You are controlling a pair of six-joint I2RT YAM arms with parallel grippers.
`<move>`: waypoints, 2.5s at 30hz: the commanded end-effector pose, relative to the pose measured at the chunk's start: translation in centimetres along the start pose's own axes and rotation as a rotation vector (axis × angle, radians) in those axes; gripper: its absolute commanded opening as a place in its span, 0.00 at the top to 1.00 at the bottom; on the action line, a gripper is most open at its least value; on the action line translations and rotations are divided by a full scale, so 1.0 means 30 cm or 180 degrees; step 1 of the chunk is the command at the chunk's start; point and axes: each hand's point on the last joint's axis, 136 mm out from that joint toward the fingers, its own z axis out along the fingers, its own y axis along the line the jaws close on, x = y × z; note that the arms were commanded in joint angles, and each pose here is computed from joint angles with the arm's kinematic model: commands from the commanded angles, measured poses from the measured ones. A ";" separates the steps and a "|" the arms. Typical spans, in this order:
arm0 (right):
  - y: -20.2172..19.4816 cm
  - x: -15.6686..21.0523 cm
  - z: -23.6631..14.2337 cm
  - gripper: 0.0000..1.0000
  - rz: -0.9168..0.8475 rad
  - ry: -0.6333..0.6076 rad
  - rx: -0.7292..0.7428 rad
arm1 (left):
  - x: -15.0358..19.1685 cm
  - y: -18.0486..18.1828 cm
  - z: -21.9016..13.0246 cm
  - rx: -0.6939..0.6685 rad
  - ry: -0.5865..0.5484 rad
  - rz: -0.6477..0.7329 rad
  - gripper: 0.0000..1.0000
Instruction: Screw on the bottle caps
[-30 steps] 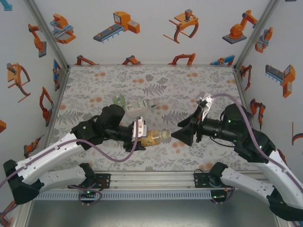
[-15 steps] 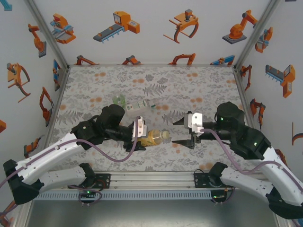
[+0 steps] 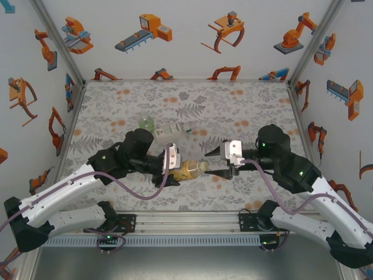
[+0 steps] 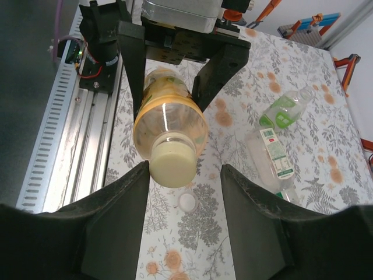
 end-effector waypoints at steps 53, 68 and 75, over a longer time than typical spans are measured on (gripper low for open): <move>0.045 -0.027 0.025 1.00 0.0798 -0.0039 -0.0389 | -0.042 -0.061 -0.038 0.0250 -0.0116 0.0120 1.00; 0.035 -0.007 0.027 1.00 0.0917 0.0149 -0.0352 | -0.032 -0.057 -0.023 0.0285 -0.0052 0.0061 1.00; 0.037 0.001 0.032 1.00 0.0974 0.0216 -0.0377 | -0.030 -0.055 -0.017 0.0301 -0.0032 0.0022 1.00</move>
